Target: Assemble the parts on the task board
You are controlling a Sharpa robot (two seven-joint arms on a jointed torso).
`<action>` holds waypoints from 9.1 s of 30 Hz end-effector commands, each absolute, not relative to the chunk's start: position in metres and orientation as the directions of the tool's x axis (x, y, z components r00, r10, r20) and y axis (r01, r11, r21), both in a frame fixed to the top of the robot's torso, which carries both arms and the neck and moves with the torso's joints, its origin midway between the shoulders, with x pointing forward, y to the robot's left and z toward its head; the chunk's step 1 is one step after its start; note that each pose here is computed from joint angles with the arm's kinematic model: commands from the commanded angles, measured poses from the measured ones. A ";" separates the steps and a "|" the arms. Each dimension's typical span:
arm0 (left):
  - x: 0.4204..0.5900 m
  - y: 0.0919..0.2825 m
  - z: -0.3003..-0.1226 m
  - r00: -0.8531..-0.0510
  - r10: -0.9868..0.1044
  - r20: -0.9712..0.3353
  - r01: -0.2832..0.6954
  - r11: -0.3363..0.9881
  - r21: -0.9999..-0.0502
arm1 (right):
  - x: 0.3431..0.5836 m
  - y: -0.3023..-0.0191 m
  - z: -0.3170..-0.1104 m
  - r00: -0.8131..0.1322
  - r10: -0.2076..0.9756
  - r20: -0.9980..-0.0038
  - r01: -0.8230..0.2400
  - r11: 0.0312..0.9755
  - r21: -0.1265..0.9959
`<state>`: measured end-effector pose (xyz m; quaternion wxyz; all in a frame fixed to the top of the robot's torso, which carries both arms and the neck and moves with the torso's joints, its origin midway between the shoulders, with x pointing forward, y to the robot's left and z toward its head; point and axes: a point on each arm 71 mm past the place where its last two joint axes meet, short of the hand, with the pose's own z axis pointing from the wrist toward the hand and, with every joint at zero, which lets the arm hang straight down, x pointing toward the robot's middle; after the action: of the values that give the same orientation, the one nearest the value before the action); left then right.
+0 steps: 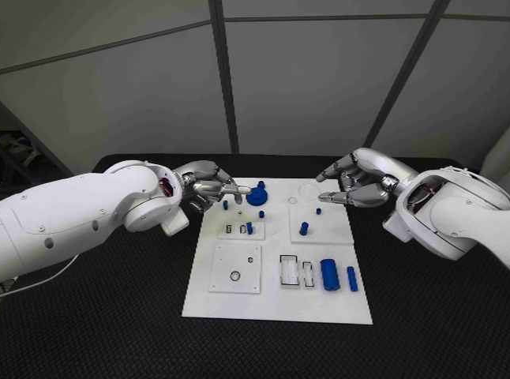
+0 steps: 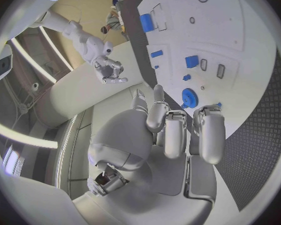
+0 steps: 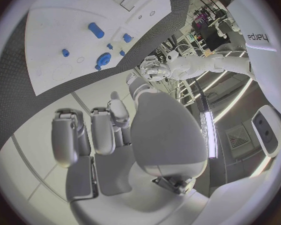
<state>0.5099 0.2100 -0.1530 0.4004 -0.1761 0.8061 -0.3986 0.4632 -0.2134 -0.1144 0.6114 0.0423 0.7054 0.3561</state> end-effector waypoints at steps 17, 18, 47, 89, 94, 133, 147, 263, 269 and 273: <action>0.529 0.175 -0.171 -0.659 -0.261 -0.705 0.010 0.935 -0.355 | 0.470 -0.220 -0.115 -0.228 0.480 -0.847 -0.335 0.778 0.531; 0.529 0.173 -0.171 -0.661 -0.252 -0.706 0.012 0.938 -0.346 | 0.471 -0.219 -0.115 -0.227 0.481 -0.847 -0.336 0.778 0.532; 0.529 0.146 -0.176 -0.716 -0.146 -0.683 0.062 0.961 -0.270 | 0.476 -0.215 -0.116 -0.227 0.482 -0.847 -0.339 0.776 0.532; 0.528 0.133 -0.177 -0.724 -0.127 -0.678 0.097 0.954 -0.283 | 0.480 -0.209 -0.120 -0.250 0.469 -0.847 -0.332 0.781 0.530; 0.527 0.133 -0.177 -0.728 -0.122 -0.674 0.103 0.953 -0.284 | 0.481 -0.208 -0.120 -0.253 0.466 -0.848 -0.330 0.782 0.529; 0.506 0.170 -0.177 -0.631 -0.403 -0.663 -0.083 0.884 -0.459 | 0.487 -0.214 -0.123 -0.244 0.466 -0.851 -0.311 0.793 0.523; 0.506 0.174 -0.187 -0.616 -0.322 -0.719 -0.042 0.925 -0.378 | 0.487 -0.212 -0.122 -0.247 0.465 -0.850 -0.316 0.791 0.524; 0.519 0.154 -0.197 -0.687 -0.199 -0.699 0.005 0.960 -0.279 | 0.485 -0.204 -0.123 -0.268 0.451 -0.851 -0.336 0.784 0.522; 0.519 0.156 -0.197 -0.678 -0.210 -0.704 0.000 0.958 -0.285 | 0.485 -0.204 -0.123 -0.263 0.454 -0.851 -0.336 0.784 0.522; 0.519 0.158 -0.196 -0.672 -0.218 -0.708 -0.002 0.956 -0.293 | 0.485 -0.204 -0.122 -0.260 0.456 -0.851 -0.337 0.783 0.523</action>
<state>0.5191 0.1576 -0.1953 0.4005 -0.0563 0.9046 -0.1348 0.4852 -0.2050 -0.1245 0.6025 0.0444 0.7284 0.3233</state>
